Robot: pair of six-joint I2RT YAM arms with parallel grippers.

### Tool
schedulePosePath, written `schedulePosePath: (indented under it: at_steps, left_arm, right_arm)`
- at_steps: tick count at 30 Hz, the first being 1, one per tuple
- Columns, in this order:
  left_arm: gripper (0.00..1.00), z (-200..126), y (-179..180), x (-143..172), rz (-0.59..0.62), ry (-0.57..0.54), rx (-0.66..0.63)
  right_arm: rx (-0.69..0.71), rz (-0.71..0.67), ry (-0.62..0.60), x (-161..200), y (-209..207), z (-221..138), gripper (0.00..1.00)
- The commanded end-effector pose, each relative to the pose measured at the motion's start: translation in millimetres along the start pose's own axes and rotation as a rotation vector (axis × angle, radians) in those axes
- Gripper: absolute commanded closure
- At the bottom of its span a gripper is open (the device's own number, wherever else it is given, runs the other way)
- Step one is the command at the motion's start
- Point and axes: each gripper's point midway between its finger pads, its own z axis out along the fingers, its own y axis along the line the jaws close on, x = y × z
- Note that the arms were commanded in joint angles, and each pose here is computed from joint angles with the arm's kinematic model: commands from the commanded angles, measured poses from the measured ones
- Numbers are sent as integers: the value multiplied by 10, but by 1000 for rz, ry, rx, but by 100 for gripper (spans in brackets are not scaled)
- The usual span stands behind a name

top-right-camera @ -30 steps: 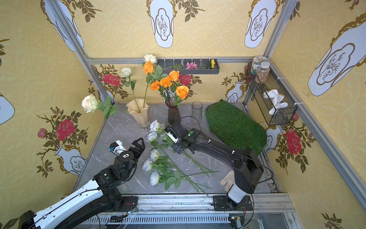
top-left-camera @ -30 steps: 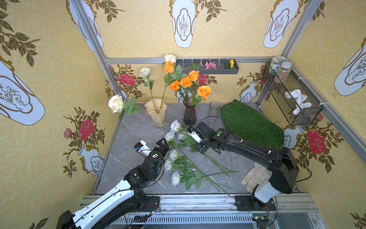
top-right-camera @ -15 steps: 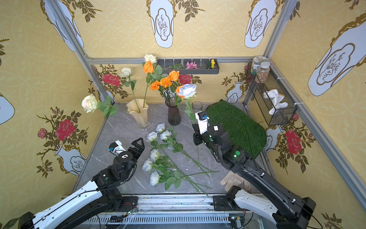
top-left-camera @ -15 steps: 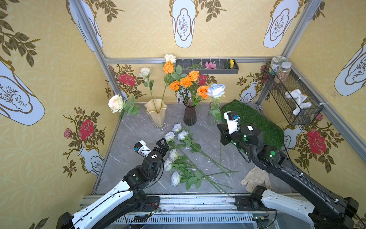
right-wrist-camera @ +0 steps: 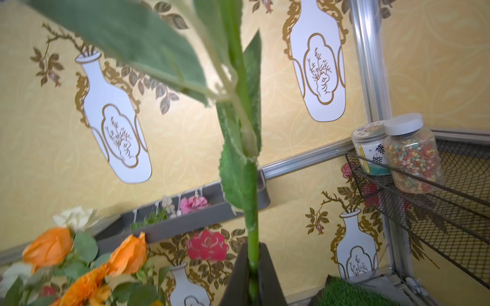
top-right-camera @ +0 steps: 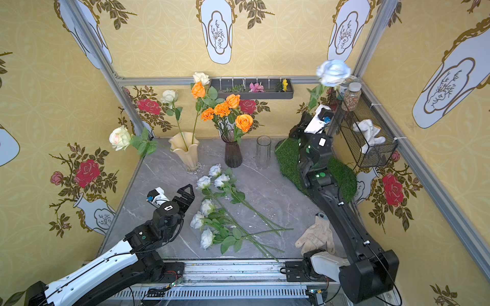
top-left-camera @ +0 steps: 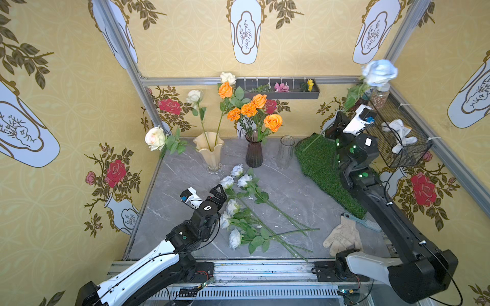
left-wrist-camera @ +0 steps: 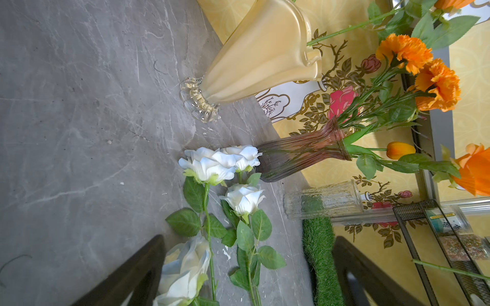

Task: Arrange the flowers in different vases according to their colors
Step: Insert the flower into the vase.

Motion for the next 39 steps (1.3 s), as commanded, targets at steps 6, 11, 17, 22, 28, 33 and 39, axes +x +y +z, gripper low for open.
schedulePosePath:
  at_steps: [6,11,17,22,28,33,39]
  left_arm:
    - [0,32,-51,-6,17,-12,7]
    - [0,58,-76,4,32,-12,5]
    - [0,81,-99,12,46,-12,2]
    - [0,97,-118,14,52,-13,3]
    - [0,115,-132,24,62,-10,0]
    - [0,130,-139,28,66,-10,-2]
    - [0,147,-151,33,70,-9,-3]
  right_arm:
    - [-93,53,-146,-92,259,522,100]
    - [-113,15,-110,251,323,702,100]
    - [-131,-31,-42,778,413,725,100]
    - [-151,-90,5,1143,517,643,100]
    - [-144,-123,48,1454,469,634,100]
    - [-147,-137,77,1592,461,658,100]
    - [-179,-162,185,1886,480,591,58]
